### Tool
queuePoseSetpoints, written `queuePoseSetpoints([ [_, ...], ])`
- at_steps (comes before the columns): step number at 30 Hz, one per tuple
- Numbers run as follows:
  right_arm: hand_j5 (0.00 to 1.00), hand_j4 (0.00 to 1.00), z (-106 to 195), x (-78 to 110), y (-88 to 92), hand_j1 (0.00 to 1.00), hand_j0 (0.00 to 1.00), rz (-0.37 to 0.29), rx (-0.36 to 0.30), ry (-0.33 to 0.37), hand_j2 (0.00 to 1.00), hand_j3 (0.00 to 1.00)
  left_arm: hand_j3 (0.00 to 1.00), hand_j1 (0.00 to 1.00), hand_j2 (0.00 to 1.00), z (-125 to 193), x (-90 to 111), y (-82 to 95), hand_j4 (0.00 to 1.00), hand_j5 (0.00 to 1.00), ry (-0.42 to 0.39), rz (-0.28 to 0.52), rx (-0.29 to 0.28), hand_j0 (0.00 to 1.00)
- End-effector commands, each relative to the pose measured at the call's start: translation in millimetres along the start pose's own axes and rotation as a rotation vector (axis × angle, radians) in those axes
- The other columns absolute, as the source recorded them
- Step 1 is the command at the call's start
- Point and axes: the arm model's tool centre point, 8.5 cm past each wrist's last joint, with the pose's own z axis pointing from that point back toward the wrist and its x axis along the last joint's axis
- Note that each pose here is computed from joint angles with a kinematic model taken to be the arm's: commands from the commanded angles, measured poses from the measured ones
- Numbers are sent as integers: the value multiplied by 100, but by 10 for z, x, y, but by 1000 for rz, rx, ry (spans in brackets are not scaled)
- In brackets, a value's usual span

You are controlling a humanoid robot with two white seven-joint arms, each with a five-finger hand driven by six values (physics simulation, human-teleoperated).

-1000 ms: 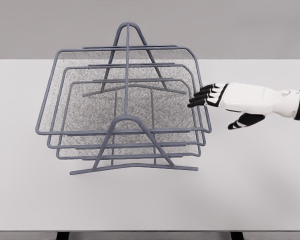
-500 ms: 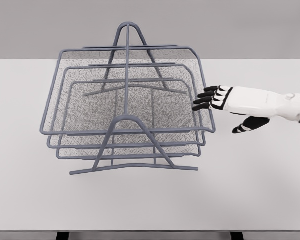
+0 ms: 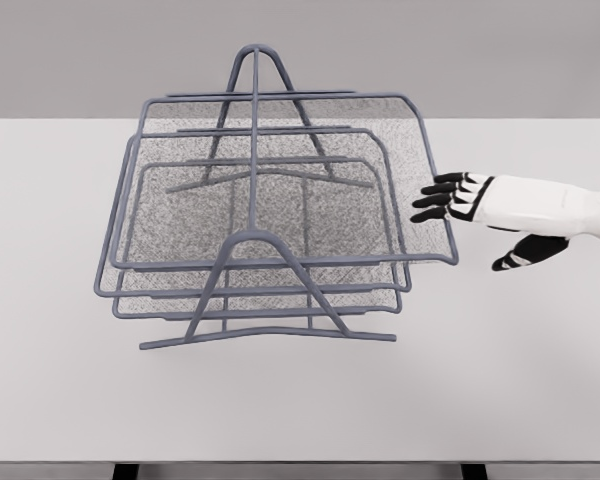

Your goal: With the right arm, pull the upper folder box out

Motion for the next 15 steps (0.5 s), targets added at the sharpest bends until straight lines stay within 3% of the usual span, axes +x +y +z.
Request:
queuePoseSetpoints([
  [1,100,100,83,-58,31,100,100,44,50,49,100,100,100,100,100,0,1,0,100,100,0,1,0,100],
  [15,100,100,270,-118,71,100,100,38,90,98,100,100,100,100,100,1,-4,-1,100,100,1,1,0,100],
])
